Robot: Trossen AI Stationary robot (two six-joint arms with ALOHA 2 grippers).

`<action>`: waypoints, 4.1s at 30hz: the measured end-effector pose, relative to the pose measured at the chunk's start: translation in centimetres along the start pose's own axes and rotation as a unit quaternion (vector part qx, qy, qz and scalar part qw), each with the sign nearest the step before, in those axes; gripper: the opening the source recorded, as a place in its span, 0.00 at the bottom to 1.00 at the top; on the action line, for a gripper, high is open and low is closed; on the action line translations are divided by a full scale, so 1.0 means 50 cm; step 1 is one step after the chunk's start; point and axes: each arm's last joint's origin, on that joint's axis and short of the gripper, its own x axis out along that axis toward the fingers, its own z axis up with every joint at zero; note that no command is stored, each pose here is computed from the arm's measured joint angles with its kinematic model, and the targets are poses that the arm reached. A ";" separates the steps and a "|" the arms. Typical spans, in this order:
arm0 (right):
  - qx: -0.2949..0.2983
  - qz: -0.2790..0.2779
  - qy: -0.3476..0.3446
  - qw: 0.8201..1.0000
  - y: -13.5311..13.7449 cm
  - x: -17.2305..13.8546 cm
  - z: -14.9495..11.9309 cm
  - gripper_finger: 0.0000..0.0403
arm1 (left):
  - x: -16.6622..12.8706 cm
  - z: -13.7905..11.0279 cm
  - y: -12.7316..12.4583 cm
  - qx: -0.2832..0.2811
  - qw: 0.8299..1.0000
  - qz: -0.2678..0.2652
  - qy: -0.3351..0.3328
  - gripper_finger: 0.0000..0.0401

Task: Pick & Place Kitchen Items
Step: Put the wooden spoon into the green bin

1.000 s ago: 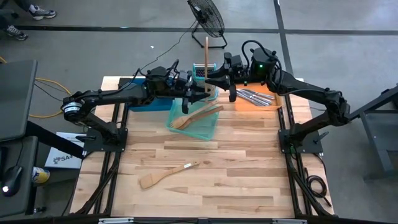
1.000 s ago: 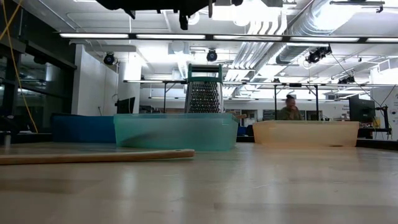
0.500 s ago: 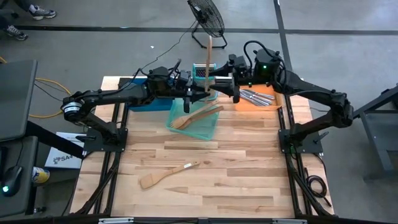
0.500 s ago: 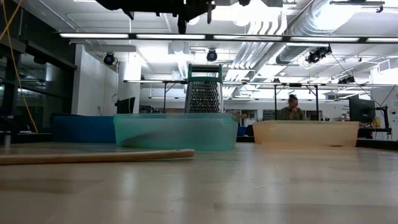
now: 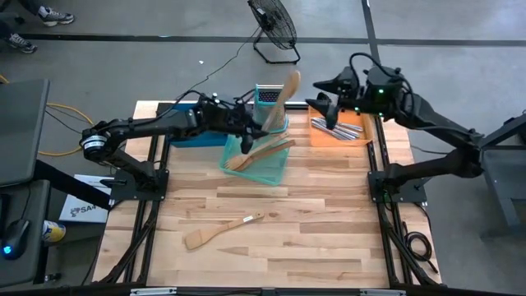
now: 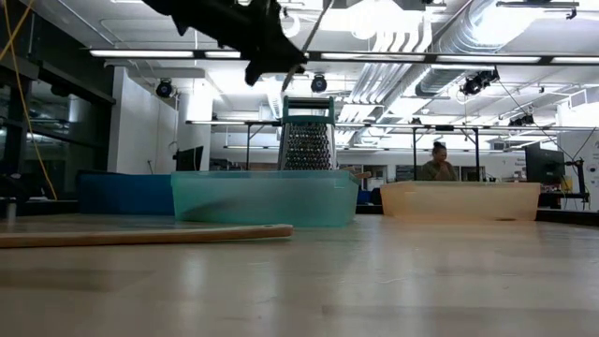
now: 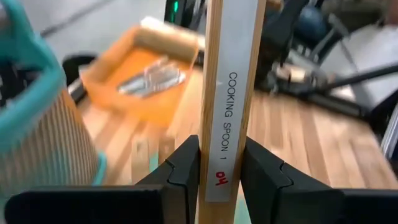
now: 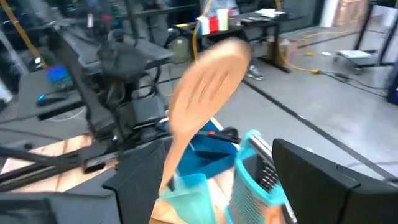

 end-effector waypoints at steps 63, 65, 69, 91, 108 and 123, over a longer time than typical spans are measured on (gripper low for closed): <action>0.137 -0.183 -0.007 0.973 -0.022 -0.001 -0.013 0.72 | 0.034 -0.263 0.055 -0.026 0.935 0.098 0.340 0.21; 0.136 -0.191 -0.008 0.972 -0.022 -0.002 -0.013 0.72 | 0.033 -0.266 0.055 -0.027 0.933 0.098 0.347 0.21; 0.135 -0.193 -0.003 0.972 -0.023 -0.002 -0.015 0.72 | 0.034 -0.268 0.055 -0.027 0.932 0.098 0.349 0.22; 0.157 -0.195 0.010 0.968 -0.023 -0.003 -0.022 0.72 | 0.026 -0.228 0.048 0.009 0.929 0.086 0.359 0.27; 0.172 -0.195 0.059 0.964 -0.015 -0.006 -0.043 0.72 | -0.018 -0.195 0.026 -0.030 0.890 0.052 0.452 0.27; 0.159 -0.145 0.075 0.974 0.018 -0.006 -0.047 0.72 | -0.046 -0.179 -0.071 -0.068 0.900 0.031 0.430 0.27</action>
